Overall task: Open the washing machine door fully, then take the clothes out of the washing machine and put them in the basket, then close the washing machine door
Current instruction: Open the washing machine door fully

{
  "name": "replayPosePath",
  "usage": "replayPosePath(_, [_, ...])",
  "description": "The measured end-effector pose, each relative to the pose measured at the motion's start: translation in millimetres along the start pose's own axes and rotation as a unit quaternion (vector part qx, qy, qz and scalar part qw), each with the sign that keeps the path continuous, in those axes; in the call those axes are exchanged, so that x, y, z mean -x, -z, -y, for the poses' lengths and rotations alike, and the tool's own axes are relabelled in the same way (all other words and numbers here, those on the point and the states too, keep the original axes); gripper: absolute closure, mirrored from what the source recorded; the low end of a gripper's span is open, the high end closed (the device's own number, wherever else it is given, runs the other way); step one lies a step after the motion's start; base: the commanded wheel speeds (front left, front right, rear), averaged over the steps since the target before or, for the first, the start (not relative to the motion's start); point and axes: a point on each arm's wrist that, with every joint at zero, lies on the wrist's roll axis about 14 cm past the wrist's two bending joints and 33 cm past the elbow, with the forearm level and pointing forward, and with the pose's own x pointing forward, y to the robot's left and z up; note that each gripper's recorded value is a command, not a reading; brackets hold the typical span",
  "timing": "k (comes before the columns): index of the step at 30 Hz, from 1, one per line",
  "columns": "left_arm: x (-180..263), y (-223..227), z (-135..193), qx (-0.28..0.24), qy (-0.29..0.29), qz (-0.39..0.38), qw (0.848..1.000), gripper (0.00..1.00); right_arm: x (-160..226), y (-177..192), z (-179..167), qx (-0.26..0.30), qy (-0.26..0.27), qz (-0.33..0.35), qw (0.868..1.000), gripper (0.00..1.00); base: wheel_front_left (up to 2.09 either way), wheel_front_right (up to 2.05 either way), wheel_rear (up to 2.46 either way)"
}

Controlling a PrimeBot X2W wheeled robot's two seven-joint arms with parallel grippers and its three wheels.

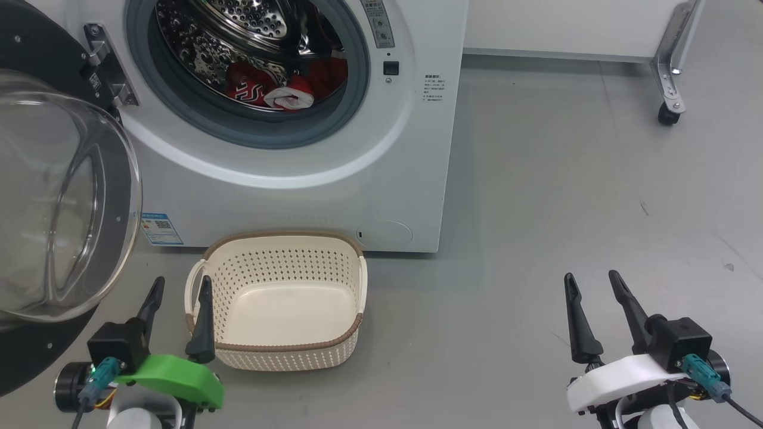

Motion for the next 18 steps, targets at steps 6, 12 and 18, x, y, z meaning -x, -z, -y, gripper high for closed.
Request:
replayPosePath(6, [5, 5, 0, 0.002, -0.001, -0.006, 1.0, 0.0, 1, 1, 0, 0.0, 0.0, -0.001, 1.0, 0.0, 0.0, 0.0, 0.0])
replayPosePath(12, [9, 11, 5, 0.008, 0.007, -0.014, 1.0, 0.0, 2, 0, 0, 0.0, 0.0, 0.0, 1.0, 0.0, 0.0, 0.0, 0.0])
replayPosePath(18, [9, 9, 9, 0.018, 0.014, -0.01, 1.0, 0.0, 2, -1, 0, 0.001, -0.001, 0.002, 1.0, 0.0, 0.0, 0.0, 0.0])
